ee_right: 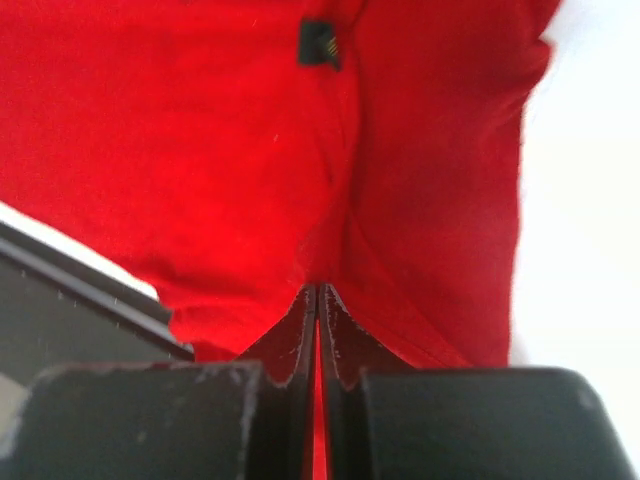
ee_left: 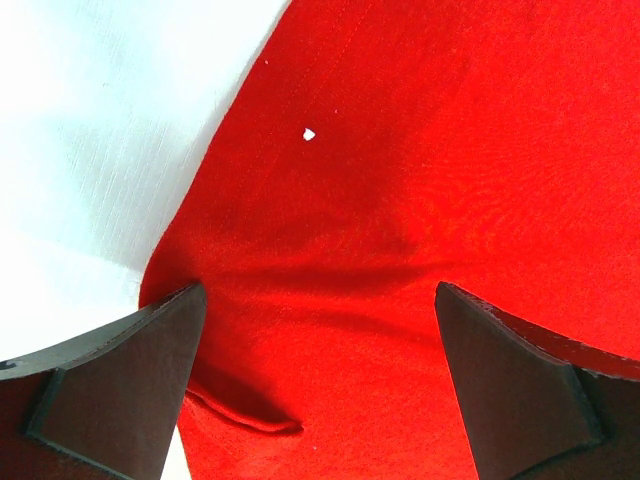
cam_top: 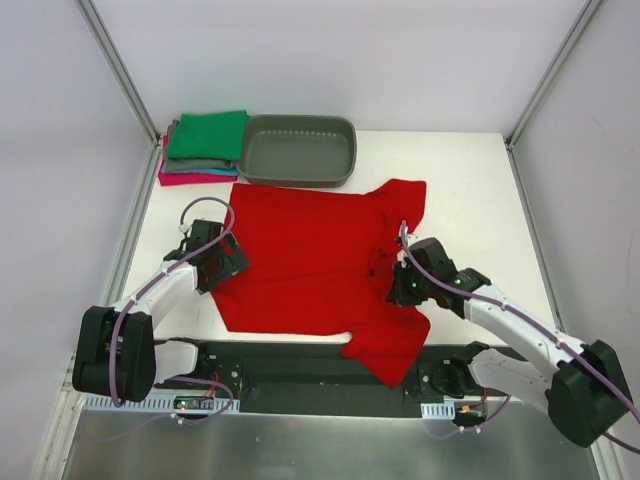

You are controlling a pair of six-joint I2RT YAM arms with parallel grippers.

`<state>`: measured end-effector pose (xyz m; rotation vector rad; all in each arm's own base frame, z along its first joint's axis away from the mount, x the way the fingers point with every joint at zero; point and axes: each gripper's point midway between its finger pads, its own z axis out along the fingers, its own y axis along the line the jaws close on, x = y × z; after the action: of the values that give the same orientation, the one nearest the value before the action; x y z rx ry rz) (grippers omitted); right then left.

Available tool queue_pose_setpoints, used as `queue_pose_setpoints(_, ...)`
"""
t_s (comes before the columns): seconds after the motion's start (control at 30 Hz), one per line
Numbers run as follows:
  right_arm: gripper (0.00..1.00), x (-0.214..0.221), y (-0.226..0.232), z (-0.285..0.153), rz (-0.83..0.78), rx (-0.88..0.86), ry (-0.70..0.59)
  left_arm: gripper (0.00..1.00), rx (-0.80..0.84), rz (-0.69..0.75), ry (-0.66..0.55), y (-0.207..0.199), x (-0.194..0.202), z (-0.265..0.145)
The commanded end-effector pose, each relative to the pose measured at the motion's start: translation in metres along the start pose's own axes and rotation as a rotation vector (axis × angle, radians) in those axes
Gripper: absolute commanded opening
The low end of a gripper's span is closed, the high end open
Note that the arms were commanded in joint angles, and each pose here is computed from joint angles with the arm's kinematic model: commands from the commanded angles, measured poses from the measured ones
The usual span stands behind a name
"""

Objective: Fold and stack the t-shirts
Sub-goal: Flatten out the tshirt

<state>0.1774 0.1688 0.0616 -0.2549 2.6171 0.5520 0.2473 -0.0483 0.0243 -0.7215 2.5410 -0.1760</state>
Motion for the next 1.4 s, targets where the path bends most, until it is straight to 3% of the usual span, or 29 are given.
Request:
queue_pose_setpoints(0.0, 0.01, 0.030, 0.017, -0.004, -0.065, -0.139, 0.061, 0.99, -0.052, 0.028, 0.042, 0.012, 0.012, 0.005)
queue_pose_setpoints(0.3, 0.01, 0.069, 0.002, 0.002, -0.063, -0.104, 0.152, 0.99, -0.086, 0.017, 0.043, 0.017, 0.013, 0.008)
queue_pose_setpoints(0.37, 0.09, 0.073, 0.007, 0.001, -0.074, -0.138, 0.168, 0.99, -0.101, 0.018, 0.048, 0.020, 0.014, 0.009)
queue_pose_setpoints(0.43, 0.19, 0.071, 0.009, -0.002, -0.086, -0.152, 0.159, 0.99, -0.127, 0.014, 0.047, 0.023, 0.013, 0.010)
queue_pose_setpoints(0.5, 0.41, 0.064, 0.009, -0.006, -0.098, -0.136, 0.138, 0.99, -0.146, 0.012, 0.042, 0.026, 0.011, 0.009)
queue_pose_setpoints(0.63, 0.58, 0.032, 0.009, -0.019, -0.115, -0.100, 0.031, 0.99, -0.141, 0.002, 0.047, 0.024, 0.011, 0.006)
queue_pose_setpoints(0.83, 0.98, -0.027, 0.031, -0.021, -0.135, -0.190, -0.147, 0.99, -0.115, 0.007, 0.055, 0.019, 0.012, 0.008)
queue_pose_setpoints(0.97, 0.99, -0.051, 0.043, -0.007, -0.151, -0.198, -0.094, 0.99, -0.106, 0.019, 0.060, 0.018, 0.013, 0.011)
queue_pose_setpoints(1.2, 0.95, -0.075, 0.014, 0.019, -0.115, -0.009, -0.086, 0.99, -0.085, 0.031, 0.081, 0.015, 0.018, 0.016)
queue_pose_setpoints(1.37, 0.89, -0.069, 0.030, 0.028, -0.100, -0.100, -0.015, 0.99, -0.087, 0.036, 0.099, 0.015, 0.020, 0.019)
